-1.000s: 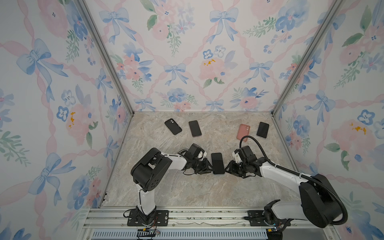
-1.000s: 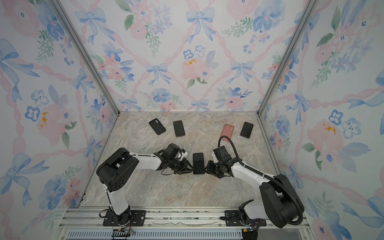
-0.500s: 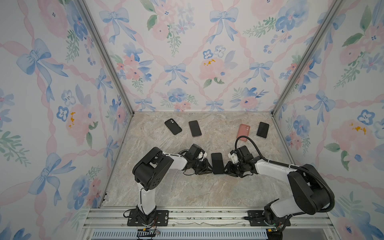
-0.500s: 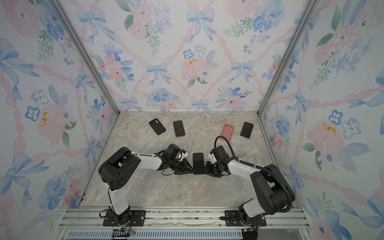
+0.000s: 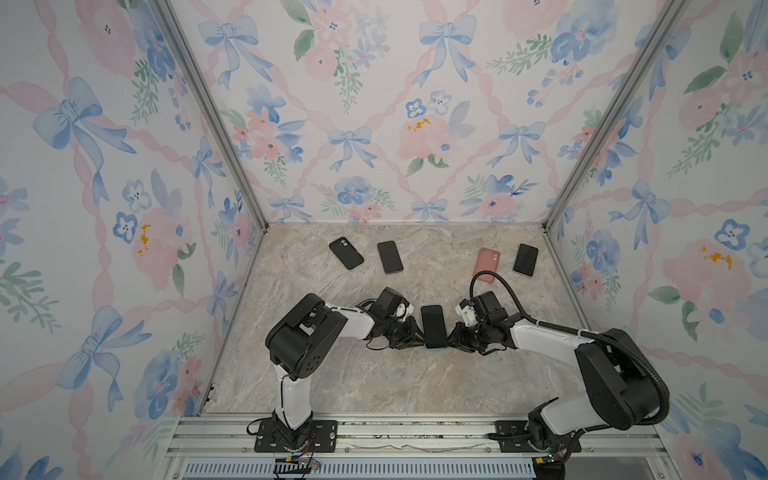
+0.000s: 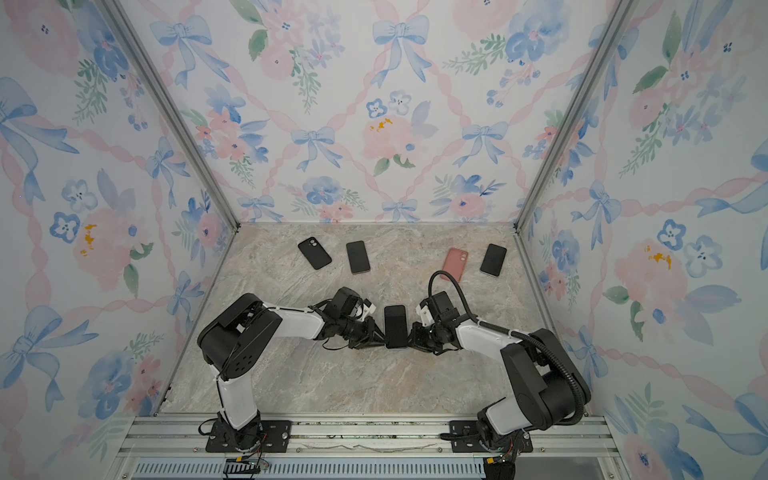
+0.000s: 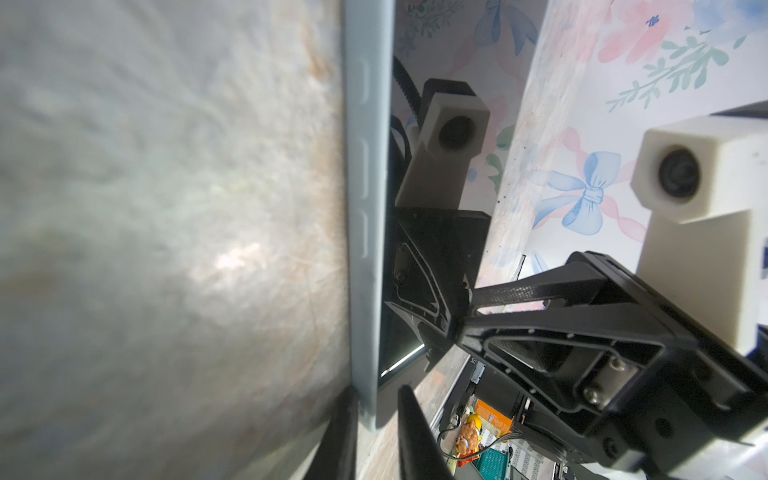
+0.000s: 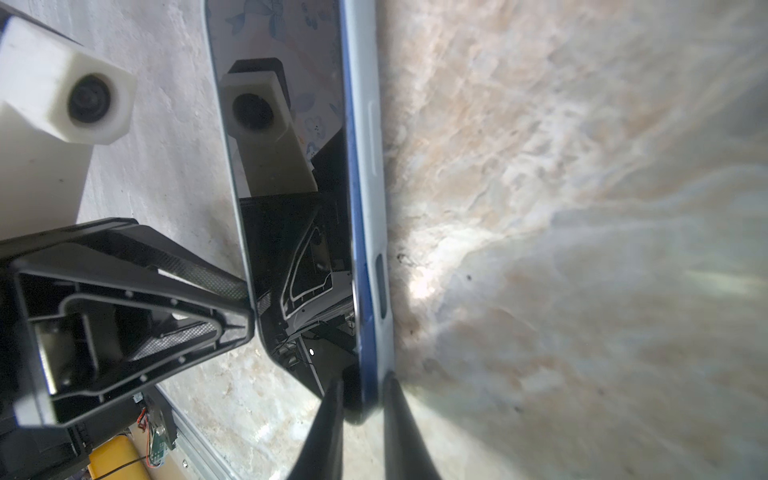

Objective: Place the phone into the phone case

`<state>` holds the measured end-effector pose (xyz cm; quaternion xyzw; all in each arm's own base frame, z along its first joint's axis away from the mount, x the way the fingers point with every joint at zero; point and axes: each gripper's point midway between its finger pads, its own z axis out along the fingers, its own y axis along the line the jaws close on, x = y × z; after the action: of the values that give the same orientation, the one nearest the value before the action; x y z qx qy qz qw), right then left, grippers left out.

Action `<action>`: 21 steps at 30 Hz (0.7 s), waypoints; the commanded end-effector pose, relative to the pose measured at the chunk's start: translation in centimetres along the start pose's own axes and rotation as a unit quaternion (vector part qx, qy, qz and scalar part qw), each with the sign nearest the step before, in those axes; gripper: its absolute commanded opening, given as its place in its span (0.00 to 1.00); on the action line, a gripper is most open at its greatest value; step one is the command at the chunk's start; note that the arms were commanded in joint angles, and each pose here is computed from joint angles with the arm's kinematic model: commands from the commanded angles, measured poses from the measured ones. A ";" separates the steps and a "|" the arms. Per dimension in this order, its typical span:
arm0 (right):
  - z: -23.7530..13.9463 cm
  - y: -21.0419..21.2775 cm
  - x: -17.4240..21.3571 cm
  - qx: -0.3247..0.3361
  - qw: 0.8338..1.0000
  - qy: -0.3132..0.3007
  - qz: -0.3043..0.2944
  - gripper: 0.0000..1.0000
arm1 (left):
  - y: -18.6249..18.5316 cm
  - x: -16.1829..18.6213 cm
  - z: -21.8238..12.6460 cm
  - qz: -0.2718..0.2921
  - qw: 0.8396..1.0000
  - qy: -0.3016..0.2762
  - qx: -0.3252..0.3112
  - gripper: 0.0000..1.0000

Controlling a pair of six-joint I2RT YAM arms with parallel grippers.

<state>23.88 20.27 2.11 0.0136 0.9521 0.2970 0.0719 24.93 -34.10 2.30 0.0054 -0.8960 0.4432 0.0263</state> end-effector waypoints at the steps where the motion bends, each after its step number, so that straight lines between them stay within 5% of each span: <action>1: 2.4 -4.0 4.1 0.074 0.996 0.055 0.005 0.10 | 1.7 0.1 0.5 -0.009 1.000 0.003 -0.023 0.20; 9: 2.5 -3.7 3.9 0.068 0.996 0.050 0.003 0.00 | 1.6 0.2 0.2 -0.006 1.000 -0.002 -0.024 0.20; 21: 3.3 -4.4 4.9 0.072 0.996 0.054 0.004 0.00 | 1.9 0.2 0.1 -0.006 1.000 -0.002 -0.026 0.20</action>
<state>24.59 20.79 2.05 0.0078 0.9466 0.3058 0.1013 25.67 -33.37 2.31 0.0163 -0.8977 0.4399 0.0204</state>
